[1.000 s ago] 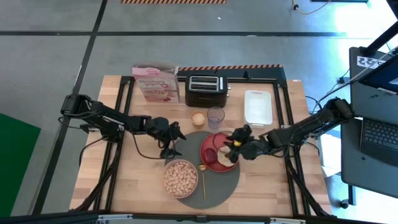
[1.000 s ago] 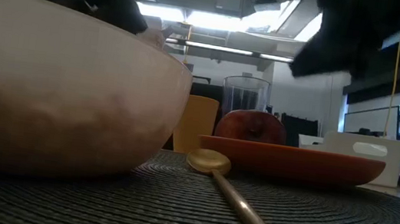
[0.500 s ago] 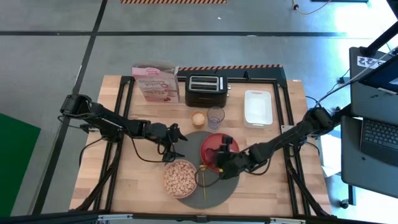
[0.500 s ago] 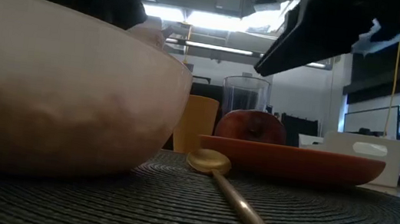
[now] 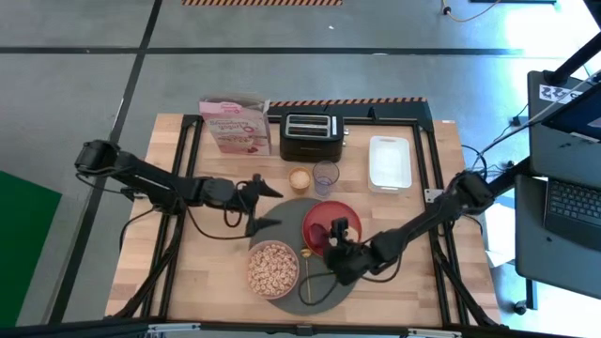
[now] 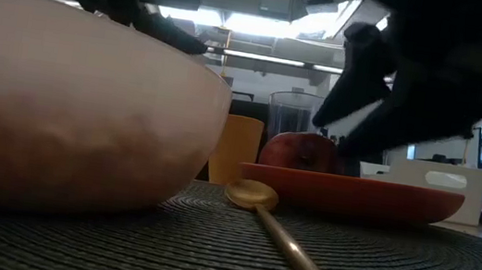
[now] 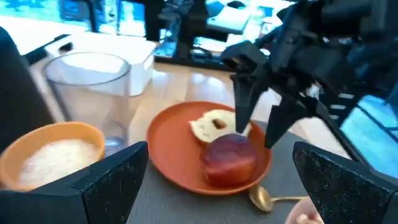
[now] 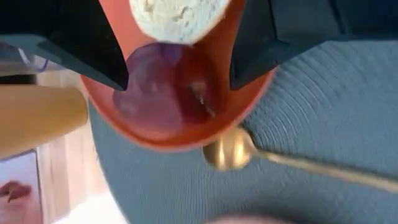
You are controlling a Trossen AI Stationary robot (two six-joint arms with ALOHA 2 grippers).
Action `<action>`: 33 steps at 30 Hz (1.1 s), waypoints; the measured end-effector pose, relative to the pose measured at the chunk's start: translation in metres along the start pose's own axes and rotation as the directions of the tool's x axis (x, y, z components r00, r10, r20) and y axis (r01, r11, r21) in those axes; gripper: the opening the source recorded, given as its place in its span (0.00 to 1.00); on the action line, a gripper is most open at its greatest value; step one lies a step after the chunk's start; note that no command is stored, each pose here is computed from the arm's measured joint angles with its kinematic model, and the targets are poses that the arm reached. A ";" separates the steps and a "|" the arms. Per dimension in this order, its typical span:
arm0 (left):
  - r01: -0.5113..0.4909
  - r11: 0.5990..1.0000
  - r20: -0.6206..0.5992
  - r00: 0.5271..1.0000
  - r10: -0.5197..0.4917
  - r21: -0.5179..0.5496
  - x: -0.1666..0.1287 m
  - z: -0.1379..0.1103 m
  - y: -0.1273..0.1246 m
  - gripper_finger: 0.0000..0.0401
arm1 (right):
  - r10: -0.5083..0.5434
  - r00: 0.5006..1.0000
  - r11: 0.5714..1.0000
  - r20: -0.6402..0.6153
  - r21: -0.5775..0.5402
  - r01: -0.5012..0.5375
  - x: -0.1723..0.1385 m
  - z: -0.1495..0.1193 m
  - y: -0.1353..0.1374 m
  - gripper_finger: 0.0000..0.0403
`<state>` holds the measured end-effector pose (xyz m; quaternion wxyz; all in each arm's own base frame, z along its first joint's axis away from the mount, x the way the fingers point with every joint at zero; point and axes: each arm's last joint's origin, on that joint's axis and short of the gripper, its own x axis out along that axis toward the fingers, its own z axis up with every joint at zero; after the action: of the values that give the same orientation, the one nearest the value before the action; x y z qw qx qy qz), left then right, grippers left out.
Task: Arrange a breakfast setting
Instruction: Adjust the red apple
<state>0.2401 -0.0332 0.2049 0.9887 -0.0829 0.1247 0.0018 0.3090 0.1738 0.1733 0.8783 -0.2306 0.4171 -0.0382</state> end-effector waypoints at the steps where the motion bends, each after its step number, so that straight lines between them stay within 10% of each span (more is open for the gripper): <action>1: -0.010 1.000 -0.001 1.000 0.010 0.000 -0.001 0.000 0.000 0.99 | -0.002 1.000 1.000 -0.013 -0.008 0.002 0.003 -0.002 0.001 0.70; 33: -0.028 1.000 0.004 1.000 0.028 -0.005 -0.001 0.001 0.001 0.99 | 0.000 0.999 0.997 -0.040 0.073 0.003 0.026 -0.001 -0.023 0.55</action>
<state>0.2392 -0.0316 0.2057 0.9887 -0.0837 0.1236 0.0159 0.3280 0.1465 0.1646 0.8775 -0.1979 0.4329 -0.0587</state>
